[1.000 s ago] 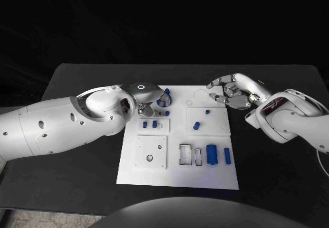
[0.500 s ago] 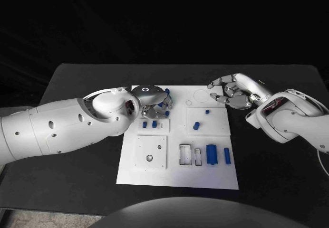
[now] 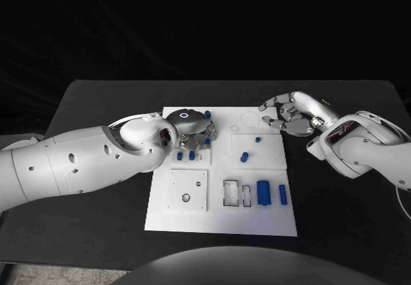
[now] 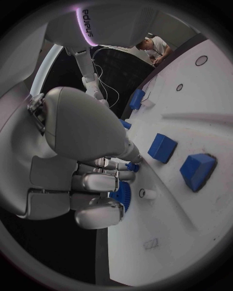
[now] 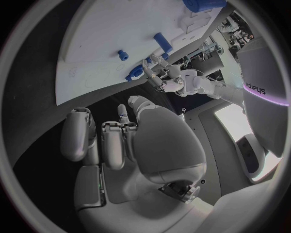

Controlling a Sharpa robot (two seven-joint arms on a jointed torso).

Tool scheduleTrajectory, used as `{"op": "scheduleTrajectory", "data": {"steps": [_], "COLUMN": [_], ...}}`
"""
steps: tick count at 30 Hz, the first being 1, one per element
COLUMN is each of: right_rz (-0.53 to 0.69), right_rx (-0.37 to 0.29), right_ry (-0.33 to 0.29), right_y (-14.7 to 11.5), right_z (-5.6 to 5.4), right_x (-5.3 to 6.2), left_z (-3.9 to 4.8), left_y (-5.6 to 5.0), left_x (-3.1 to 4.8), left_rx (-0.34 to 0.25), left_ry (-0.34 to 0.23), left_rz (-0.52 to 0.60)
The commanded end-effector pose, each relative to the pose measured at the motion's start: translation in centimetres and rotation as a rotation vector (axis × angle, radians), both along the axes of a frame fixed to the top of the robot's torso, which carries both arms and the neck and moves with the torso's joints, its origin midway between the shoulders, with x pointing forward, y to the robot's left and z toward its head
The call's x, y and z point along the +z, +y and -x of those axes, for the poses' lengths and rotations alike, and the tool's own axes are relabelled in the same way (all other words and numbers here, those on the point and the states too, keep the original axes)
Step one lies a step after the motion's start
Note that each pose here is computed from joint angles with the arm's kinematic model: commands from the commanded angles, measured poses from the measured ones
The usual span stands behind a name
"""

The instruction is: Assemble the parts on the task board

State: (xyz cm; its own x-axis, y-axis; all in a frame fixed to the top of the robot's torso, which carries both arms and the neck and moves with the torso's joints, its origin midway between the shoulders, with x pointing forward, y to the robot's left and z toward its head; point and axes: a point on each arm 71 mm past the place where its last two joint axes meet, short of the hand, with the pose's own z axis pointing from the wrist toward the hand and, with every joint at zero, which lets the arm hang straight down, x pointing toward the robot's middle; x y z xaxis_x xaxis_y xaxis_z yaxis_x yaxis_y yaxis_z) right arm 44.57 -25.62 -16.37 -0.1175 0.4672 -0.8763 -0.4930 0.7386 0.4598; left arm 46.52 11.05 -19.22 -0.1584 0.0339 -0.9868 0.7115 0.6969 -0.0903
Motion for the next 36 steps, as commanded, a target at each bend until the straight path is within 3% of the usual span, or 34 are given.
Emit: {"op": "scheduleTrajectory", "data": {"steps": [1, 15, 25, 30, 36], "right_rz": [0.005, 0.006, 0.007, 0.007, 0.009], "right_rx": [0.001, -0.001, -0.004, -0.005, -0.008], "right_ry": [0.015, 0.022, 0.024, 0.025, 0.028], "right_y": [0.0, 0.1, 0.0, -0.1, -0.2], "right_z": [0.0, -0.1, -0.1, 0.0, 0.0], "right_x": [-0.1, -0.3, -0.3, -0.3, -0.3], "left_z": [0.09, -0.05, 0.17, 0.23, -0.04], "left_y": [-0.2, 0.0, 0.3, 0.9, 2.3], "left_x": [-0.16, -0.15, 0.66, 1.75, 4.35], "left_rx": [-0.015, -0.015, -0.027, -0.020, 0.005], "left_ry": [0.003, -0.007, -0.045, -0.064, -0.035], "left_rz": [0.007, 0.026, 0.089, 0.116, 0.121]}}
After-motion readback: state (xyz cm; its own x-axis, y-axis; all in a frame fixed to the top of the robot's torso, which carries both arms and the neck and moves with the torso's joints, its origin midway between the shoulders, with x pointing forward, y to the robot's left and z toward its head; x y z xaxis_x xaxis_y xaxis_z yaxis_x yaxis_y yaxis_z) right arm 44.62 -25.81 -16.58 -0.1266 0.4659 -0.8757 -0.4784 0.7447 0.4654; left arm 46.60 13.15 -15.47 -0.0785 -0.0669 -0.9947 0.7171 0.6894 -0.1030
